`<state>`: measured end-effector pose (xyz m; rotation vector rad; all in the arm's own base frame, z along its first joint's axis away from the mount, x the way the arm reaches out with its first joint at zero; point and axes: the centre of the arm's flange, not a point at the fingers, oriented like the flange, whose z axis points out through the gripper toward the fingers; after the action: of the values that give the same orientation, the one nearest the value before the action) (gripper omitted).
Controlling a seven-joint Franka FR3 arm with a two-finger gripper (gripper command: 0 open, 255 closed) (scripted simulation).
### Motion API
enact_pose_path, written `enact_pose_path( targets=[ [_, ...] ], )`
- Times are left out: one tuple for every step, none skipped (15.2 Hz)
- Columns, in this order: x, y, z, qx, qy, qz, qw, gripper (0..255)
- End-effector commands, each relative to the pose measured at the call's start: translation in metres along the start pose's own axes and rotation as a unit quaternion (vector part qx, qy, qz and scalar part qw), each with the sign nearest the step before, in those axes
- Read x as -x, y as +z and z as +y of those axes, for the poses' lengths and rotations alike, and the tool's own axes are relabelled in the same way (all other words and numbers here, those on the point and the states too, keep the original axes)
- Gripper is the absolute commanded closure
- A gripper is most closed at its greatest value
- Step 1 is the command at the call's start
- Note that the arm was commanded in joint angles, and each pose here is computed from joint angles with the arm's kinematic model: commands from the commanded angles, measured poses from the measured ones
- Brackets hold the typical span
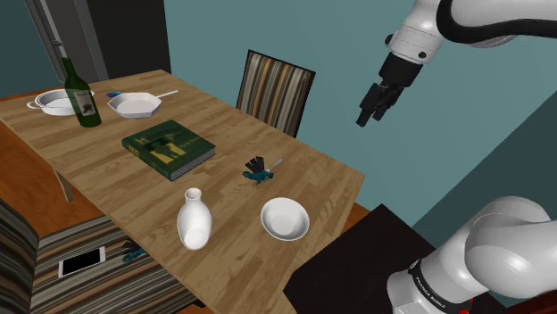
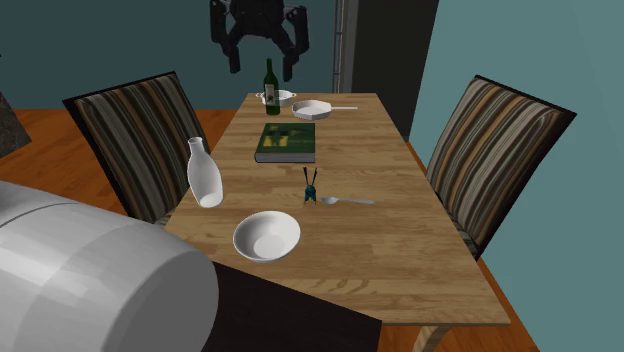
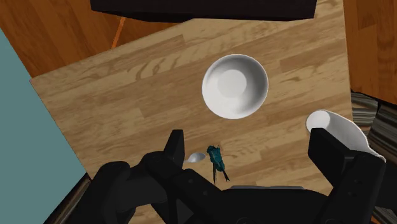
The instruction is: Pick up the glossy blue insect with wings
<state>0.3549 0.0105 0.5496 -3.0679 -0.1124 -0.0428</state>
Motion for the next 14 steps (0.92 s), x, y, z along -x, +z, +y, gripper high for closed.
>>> enact_pose_path(
  targets=[
    [-0.019,0.021,0.006,0.000,-0.008,-0.002,1.0000,0],
    [-0.028,0.031,0.007,-0.001,-0.011,-0.004,0.9999,0],
    [-0.037,0.041,0.008,-0.001,-0.015,-0.005,0.9999,0],
    [-0.046,0.051,0.010,-0.001,-0.019,-0.007,0.9998,0],
    [-0.055,0.061,0.011,-0.001,-0.022,-0.008,0.9997,0],
    [-0.063,0.071,0.012,-0.002,-0.026,-0.009,0.9996,0],
    [-0.072,0.081,0.013,-0.002,-0.030,-0.011,0.9995,0],
    [-0.081,0.091,0.013,-0.002,-0.033,-0.012,0.9994,0],
    [-0.090,0.101,0.014,-0.002,-0.037,-0.014,0.9992,0],
    [-0.099,0.112,0.015,-0.003,-0.041,-0.015,0.9991,0],
    [-0.108,0.122,0.016,-0.003,-0.044,-0.017,0.9989,0],
    [-0.116,0.132,0.016,-0.003,-0.048,-0.018,0.9987,0],
    [-0.125,0.142,0.017,-0.004,-0.052,-0.020,0.9985,0],
    [-0.134,0.153,0.017,-0.004,-0.055,-0.021,0.9982,0]
  ],
)
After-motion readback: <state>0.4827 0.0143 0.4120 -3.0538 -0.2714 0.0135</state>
